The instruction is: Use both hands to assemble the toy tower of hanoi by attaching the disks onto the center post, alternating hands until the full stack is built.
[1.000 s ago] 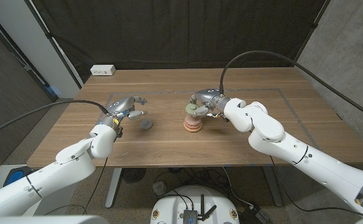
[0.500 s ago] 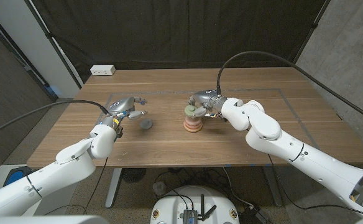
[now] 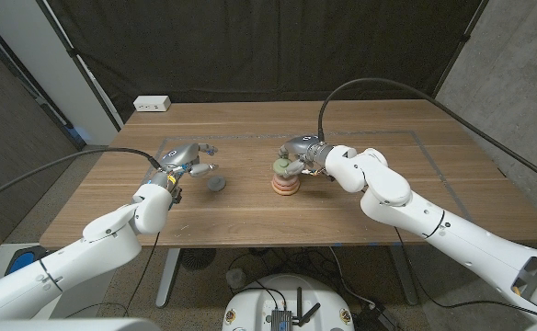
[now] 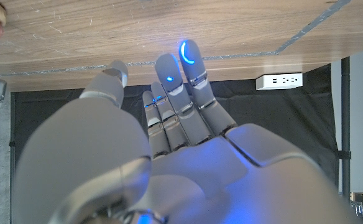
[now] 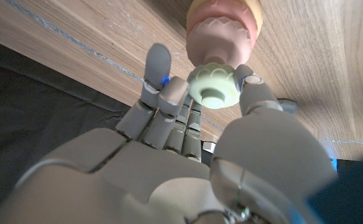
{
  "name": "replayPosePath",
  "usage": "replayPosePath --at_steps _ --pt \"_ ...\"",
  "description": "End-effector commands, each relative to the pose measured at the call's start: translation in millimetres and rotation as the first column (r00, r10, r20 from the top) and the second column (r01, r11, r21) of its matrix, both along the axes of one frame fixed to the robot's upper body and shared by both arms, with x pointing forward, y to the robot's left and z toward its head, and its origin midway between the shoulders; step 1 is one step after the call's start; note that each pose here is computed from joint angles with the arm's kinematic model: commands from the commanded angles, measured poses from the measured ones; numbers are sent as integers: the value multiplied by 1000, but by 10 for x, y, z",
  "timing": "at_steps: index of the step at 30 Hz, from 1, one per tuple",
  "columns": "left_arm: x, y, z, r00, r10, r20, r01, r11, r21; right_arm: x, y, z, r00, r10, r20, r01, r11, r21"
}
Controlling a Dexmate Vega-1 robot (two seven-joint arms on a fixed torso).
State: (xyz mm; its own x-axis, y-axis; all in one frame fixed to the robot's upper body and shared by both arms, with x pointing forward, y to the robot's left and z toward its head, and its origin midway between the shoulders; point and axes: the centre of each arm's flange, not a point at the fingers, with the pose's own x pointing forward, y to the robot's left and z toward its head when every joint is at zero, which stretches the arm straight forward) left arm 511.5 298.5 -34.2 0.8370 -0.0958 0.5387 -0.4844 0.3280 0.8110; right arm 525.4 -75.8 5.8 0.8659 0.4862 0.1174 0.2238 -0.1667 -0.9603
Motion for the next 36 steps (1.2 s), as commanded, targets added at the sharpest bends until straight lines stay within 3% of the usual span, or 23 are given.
replayPosePath --at_steps 1,36 --pt "7 -1 5 1000 2 -5 -2 1000 4 60 5 -56 999 -17 -28 17 1000 -13" --pt "6 -1 -26 1000 7 -9 -7 1000 -6 193 -26 -148 995 -48 -85 46 999 -21"
